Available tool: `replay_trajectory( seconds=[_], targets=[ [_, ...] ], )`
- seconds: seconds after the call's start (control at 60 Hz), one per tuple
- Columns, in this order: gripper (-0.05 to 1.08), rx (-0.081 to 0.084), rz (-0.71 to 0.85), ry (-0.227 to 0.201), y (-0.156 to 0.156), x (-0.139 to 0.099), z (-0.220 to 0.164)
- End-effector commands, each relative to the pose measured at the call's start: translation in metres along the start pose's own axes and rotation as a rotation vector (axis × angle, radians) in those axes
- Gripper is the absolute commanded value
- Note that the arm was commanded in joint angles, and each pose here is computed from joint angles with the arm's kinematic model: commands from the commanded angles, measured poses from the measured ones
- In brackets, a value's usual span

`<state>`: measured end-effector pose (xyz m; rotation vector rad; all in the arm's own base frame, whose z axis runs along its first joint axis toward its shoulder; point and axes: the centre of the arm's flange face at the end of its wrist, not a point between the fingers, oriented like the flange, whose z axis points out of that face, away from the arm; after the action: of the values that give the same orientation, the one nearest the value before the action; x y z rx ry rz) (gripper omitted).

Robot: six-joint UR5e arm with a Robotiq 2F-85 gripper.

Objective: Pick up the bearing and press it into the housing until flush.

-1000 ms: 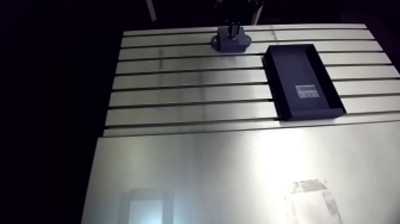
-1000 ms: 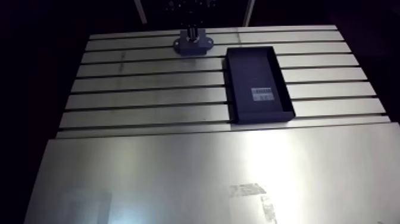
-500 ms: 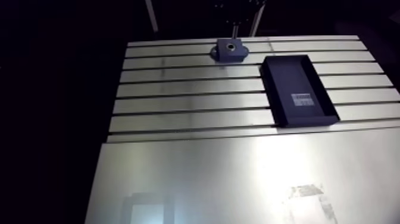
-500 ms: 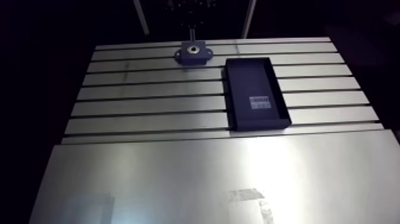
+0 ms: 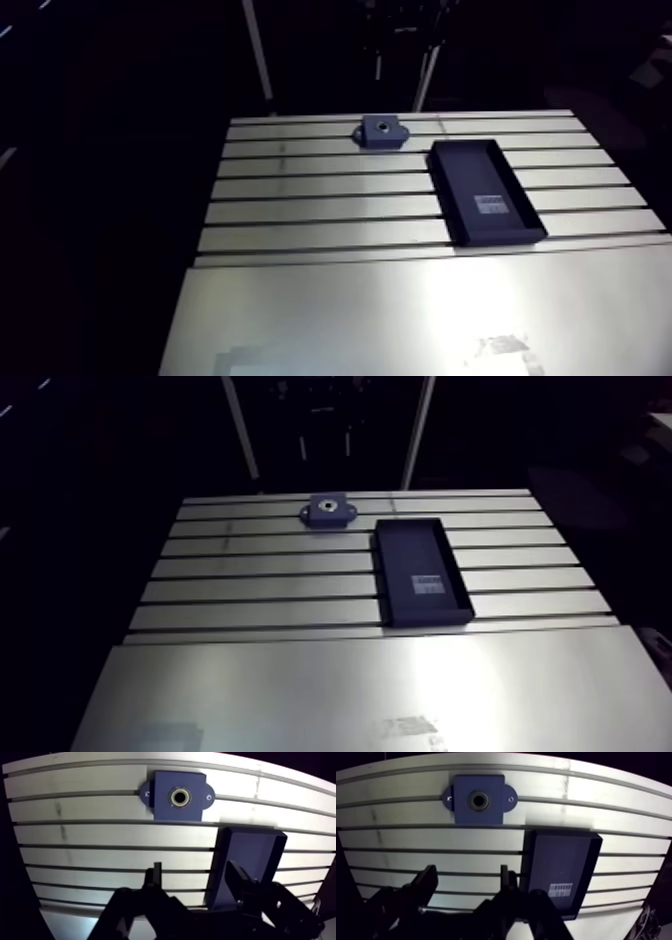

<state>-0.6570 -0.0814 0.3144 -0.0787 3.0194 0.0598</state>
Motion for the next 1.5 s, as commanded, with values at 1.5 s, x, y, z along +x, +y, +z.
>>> replay_trajectory(
  seconds=[1.5],
  targets=[
    [0.0, 0.024, 0.028, 0.092, 0.001, -0.131, -0.163]
  ],
)
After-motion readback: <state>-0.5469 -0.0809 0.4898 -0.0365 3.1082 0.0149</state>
